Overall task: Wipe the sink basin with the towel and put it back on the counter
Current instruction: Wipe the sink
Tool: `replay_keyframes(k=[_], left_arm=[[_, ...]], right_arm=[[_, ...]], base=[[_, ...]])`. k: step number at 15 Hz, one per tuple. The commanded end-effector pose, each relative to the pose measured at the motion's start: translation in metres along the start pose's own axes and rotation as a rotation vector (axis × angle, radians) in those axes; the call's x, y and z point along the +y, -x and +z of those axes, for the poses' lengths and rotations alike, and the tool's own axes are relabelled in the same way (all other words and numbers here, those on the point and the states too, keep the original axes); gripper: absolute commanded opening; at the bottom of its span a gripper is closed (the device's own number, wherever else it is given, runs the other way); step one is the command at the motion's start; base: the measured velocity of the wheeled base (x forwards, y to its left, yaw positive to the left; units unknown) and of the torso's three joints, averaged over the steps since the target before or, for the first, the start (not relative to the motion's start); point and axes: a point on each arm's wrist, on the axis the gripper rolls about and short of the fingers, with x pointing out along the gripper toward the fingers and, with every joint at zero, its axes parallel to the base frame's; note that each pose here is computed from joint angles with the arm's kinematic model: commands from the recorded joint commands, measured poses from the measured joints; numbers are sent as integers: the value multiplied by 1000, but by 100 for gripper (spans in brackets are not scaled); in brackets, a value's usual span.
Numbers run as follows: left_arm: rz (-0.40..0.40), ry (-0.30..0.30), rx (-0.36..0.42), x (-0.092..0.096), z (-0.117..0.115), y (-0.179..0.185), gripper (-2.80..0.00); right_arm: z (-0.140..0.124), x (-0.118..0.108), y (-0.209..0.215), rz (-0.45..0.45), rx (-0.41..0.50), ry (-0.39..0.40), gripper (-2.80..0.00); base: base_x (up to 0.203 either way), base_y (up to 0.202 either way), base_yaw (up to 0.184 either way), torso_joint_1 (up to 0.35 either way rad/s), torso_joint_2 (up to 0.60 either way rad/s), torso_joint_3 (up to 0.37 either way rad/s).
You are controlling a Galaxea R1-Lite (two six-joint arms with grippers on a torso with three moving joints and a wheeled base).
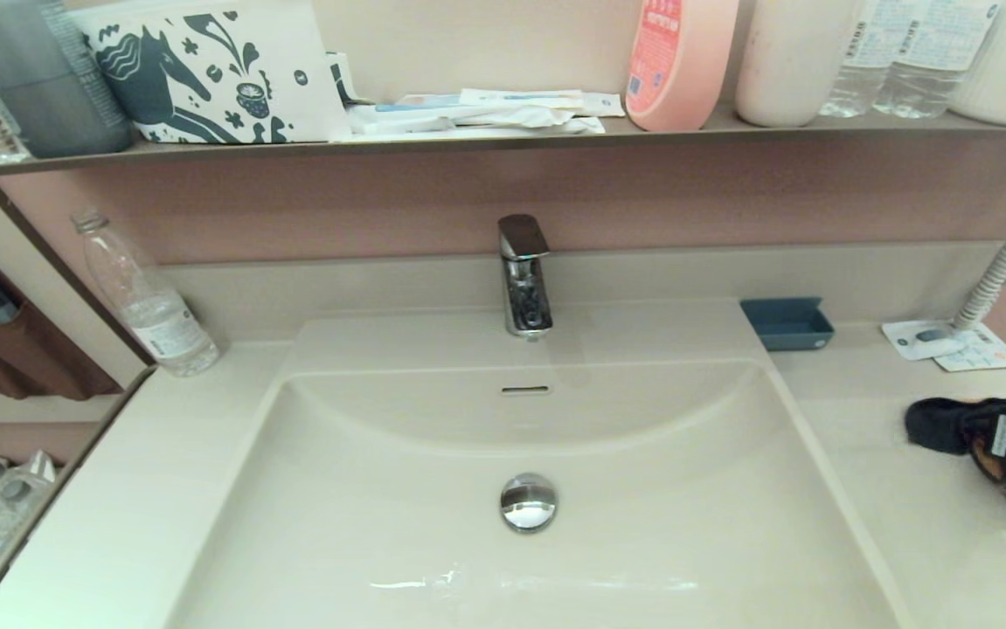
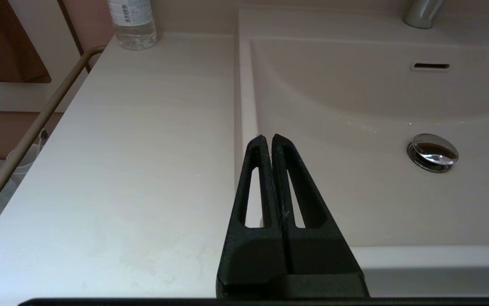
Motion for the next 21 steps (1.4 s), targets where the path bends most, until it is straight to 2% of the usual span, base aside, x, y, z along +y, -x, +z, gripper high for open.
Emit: replay_keyframes(k=[1, 4, 6, 9, 11, 15, 18, 21], left_arm=[[0, 0, -2, 0, 0, 0, -280], [0, -1, -2, 0, 0, 0, -280], [0, 0, -1, 0, 0, 0, -280], [0, 0, -1, 0, 0, 0, -280], [0, 0, 0, 0, 0, 0, -280], [0, 0, -1, 0, 0, 0, -280], [0, 0, -2, 0, 0, 0, -280], [0, -1, 0, 0, 0, 0, -280]], right_arm=[[8, 17, -23, 26, 7, -4, -280], [29, 62, -25, 125, -67, -28, -280], [32, 92, -17, 194, -96, -7, -280], [16, 135, 3, 256, -95, 66, -280], [-1, 148, 25, 285, -51, 88, -280], [-21, 130, 52, 268, 17, 98, -280], [-36, 99, 70, 206, 91, 210, -280], [-25, 59, 77, 125, 111, 255, -280]], base=[[0, 0, 0, 0, 0, 0], [0, 0, 0, 0, 0, 0], [0, 0, 0, 0, 0, 0], [0, 0, 0, 0, 0, 0], [0, 0, 0, 0, 0, 0], [0, 0, 0, 0, 0, 0], [0, 0, 0, 0, 0, 0], [0, 0, 0, 0, 0, 0]])
